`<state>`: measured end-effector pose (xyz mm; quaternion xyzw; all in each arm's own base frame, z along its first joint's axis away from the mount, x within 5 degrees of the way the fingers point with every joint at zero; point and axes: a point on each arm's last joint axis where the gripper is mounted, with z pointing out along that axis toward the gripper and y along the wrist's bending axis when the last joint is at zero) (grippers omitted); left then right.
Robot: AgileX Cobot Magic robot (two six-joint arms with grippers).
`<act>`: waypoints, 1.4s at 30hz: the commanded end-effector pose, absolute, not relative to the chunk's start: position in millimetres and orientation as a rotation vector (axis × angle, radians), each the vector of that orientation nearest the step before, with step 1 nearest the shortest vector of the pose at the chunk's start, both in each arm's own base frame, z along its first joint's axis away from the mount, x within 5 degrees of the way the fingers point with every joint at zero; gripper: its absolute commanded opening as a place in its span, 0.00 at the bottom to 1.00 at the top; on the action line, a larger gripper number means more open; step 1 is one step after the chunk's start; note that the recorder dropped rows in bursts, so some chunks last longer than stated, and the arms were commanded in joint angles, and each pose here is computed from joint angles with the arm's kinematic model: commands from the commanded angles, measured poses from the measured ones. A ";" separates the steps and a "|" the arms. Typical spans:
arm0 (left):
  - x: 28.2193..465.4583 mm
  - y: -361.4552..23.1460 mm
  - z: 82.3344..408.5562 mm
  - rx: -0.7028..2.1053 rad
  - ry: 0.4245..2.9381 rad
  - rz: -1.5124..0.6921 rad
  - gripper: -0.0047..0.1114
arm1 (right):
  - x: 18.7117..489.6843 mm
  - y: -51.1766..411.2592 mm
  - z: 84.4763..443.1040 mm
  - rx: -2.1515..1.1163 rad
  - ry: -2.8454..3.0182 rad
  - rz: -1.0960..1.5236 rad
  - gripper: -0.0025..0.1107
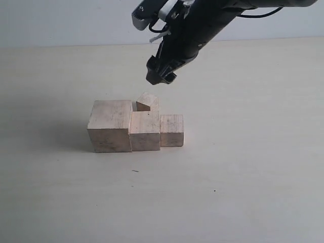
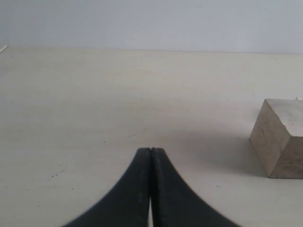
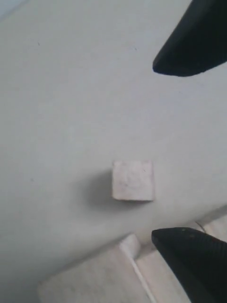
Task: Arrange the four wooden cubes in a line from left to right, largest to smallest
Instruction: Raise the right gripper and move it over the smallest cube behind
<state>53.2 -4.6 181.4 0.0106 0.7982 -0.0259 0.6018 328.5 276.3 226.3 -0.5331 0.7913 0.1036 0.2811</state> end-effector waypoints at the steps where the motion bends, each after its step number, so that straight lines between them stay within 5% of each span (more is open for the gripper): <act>1: 53.2 -4.2 181.5 0.020 1.835 -0.056 0.04 | 338.1 281.7 231.2 -1.246 2.079 0.287 0.74; 42: 53.2 -4.2 181.5 0.020 1.835 -0.056 0.04 | 359.8 310.4 166.9 -1.413 2.145 0.343 0.67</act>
